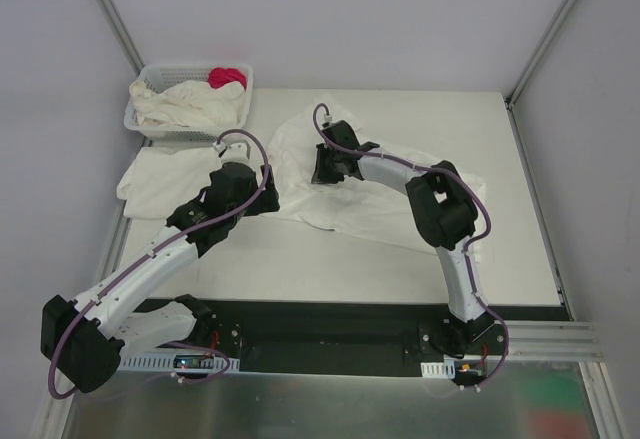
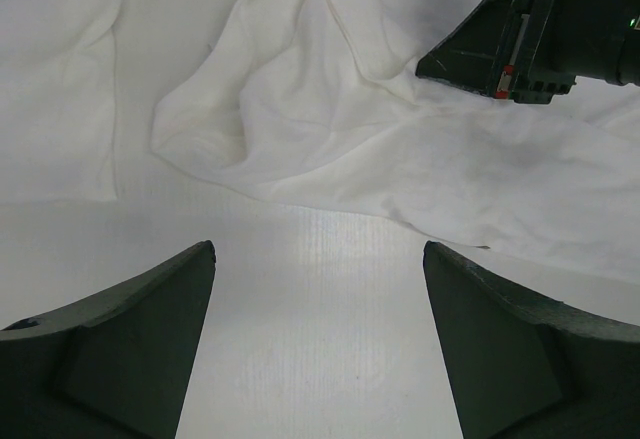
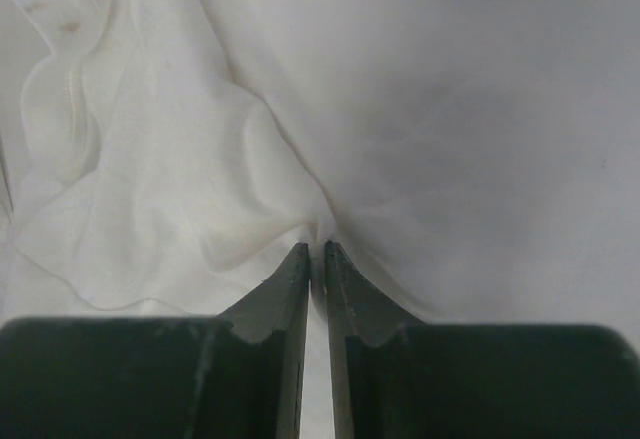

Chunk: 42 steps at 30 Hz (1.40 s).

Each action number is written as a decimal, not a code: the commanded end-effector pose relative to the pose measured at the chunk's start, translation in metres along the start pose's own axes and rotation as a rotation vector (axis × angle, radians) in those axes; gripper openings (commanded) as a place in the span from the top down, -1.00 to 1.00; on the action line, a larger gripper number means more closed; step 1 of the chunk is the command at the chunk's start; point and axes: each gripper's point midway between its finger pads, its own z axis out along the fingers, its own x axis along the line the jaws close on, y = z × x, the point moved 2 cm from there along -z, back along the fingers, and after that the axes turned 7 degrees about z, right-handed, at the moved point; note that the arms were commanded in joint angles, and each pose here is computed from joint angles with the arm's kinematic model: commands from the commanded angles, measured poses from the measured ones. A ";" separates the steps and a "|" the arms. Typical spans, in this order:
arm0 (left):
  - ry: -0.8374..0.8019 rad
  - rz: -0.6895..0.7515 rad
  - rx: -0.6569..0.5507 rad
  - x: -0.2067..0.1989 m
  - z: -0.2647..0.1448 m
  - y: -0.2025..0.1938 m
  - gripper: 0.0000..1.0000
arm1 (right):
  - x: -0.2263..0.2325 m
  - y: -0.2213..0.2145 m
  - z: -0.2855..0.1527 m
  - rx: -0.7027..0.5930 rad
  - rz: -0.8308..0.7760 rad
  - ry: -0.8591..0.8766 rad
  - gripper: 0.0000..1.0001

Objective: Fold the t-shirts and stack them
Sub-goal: Fold the flattened tshirt in 1/3 of the way

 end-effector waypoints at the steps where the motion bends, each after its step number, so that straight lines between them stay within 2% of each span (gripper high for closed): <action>1: -0.031 -0.006 -0.059 -0.006 -0.008 0.017 -0.68 | 0.014 0.015 -0.004 -0.037 -0.002 0.042 0.70; 15: -0.038 -0.008 -0.053 -0.007 -0.008 0.013 -0.68 | 0.016 0.021 -0.006 -0.050 -0.022 0.034 0.70; 20: -0.039 -0.009 -0.056 -0.006 -0.009 0.013 -0.68 | 0.014 0.030 -0.007 -0.065 -0.028 0.025 0.98; 24: -0.037 -0.012 -0.057 -0.005 -0.009 0.012 -0.68 | 0.012 0.033 -0.007 -0.074 -0.034 0.019 0.98; 28: -0.037 -0.014 -0.061 -0.005 -0.010 0.014 -0.68 | 0.006 0.038 -0.008 -0.081 -0.031 0.011 0.79; 34: -0.034 -0.013 -0.066 -0.004 -0.011 0.014 -0.68 | 0.002 0.038 -0.010 -0.082 -0.023 0.010 0.69; 42: -0.036 -0.011 -0.063 -0.005 -0.010 0.015 -0.68 | 0.005 0.036 -0.010 -0.076 -0.018 0.025 0.71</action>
